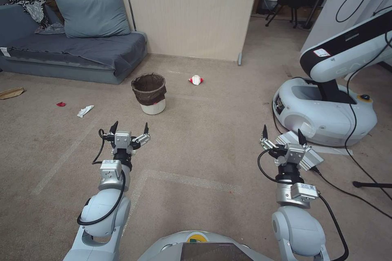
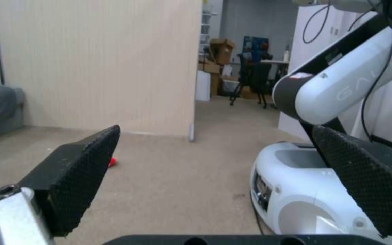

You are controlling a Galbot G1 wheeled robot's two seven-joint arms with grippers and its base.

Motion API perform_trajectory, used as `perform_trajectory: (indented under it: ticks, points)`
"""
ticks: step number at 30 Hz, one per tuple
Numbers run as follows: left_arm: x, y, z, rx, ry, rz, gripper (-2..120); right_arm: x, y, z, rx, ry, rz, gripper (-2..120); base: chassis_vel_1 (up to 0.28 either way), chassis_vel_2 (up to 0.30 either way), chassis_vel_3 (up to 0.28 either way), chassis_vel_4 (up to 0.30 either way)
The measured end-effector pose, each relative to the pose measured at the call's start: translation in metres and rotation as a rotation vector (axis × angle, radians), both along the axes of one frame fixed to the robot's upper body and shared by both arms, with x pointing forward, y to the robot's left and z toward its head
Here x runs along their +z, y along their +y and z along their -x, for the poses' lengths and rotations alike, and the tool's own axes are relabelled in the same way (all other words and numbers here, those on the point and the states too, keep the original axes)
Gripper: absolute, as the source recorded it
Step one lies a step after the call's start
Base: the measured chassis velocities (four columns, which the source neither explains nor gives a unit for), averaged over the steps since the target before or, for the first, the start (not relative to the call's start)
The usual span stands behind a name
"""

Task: Pick up the trash bin, then pick up the garbage from the floor and place it into the trash bin.

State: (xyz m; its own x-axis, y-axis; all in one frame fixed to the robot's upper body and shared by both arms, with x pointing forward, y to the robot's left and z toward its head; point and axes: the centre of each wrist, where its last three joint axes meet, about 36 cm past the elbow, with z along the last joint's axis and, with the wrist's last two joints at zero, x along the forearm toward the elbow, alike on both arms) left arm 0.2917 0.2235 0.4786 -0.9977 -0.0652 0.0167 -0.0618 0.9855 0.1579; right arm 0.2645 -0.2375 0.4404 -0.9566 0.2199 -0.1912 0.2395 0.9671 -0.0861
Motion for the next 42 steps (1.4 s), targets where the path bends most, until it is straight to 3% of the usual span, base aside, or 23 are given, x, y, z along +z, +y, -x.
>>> perform_trajectory:
  ticks: [25,42]
  points:
    - [-0.0054,0.0001,0.0,0.003,0.006,-0.02,100,-0.0079,0.0003,0.0001,0.045,0.012,0.018,100,-0.003,0.005,0.006,-0.005]
    - [-0.0057,-0.0002,0.0001,0.002,0.005,-0.025,100,-0.0083,-0.0002,-0.0002,0.055,0.005,0.022,100,-0.199,0.206,0.21,-0.203]
